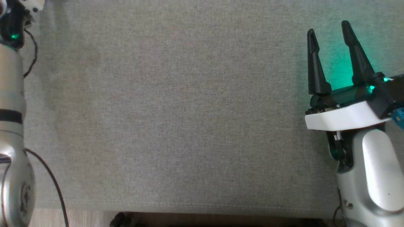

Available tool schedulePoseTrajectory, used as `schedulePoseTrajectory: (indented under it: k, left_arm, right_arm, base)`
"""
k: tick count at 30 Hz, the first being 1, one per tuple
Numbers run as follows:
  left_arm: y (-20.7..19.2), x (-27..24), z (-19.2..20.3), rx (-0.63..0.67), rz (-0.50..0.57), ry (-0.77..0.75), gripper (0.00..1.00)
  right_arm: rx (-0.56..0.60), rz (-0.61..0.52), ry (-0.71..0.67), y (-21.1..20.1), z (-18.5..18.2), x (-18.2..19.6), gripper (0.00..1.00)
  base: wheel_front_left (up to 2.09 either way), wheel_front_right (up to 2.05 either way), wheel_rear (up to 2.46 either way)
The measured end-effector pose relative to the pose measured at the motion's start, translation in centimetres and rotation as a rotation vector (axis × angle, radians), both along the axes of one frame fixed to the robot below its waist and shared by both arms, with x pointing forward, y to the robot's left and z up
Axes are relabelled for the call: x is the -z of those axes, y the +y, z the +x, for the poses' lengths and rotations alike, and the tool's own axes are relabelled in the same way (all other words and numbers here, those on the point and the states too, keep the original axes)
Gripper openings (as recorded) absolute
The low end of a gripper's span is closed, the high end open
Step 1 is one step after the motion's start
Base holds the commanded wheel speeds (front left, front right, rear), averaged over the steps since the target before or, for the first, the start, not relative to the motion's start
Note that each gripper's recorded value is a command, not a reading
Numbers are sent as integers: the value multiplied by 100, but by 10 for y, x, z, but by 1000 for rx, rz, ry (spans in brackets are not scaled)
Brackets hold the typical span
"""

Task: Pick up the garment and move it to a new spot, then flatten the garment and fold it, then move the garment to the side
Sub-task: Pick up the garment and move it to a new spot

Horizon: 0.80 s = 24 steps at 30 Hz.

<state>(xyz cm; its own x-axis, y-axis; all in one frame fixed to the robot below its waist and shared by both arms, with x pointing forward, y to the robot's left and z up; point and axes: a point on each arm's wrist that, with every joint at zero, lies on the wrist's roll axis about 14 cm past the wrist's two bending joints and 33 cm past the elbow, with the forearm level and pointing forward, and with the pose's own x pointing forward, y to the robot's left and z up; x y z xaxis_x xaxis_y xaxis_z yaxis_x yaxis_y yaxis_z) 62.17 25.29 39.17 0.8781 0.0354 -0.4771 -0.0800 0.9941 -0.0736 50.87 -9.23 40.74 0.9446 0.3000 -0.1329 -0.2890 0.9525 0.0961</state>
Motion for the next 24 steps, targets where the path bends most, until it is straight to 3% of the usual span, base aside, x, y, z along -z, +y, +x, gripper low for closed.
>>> schedulePoseTrajectory:
  k: [7, 15, 18, 24]
  left_arm:
    - [11, -70, 2, -2, 39, -200, 0]
    - [-15, -167, -10, 94, 78, -393, 0]
    - [-34, -212, -20, 136, 64, -486, 0]
    - [-122, -298, -63, 333, -47, -667, 0]
  right_arm:
    - [-5, 16, -69, 3, -5, -33, 100]
    - [13, 51, -100, -3, -35, -61, 100]
    - [34, 67, -136, -10, -46, -79, 100]
    - [106, 90, -189, -35, -79, -107, 100]
  base:
    - [0, 0, 0]
    - [0, 0, 0]
    - [0, 0, 0]
    - [0, 0, 0]
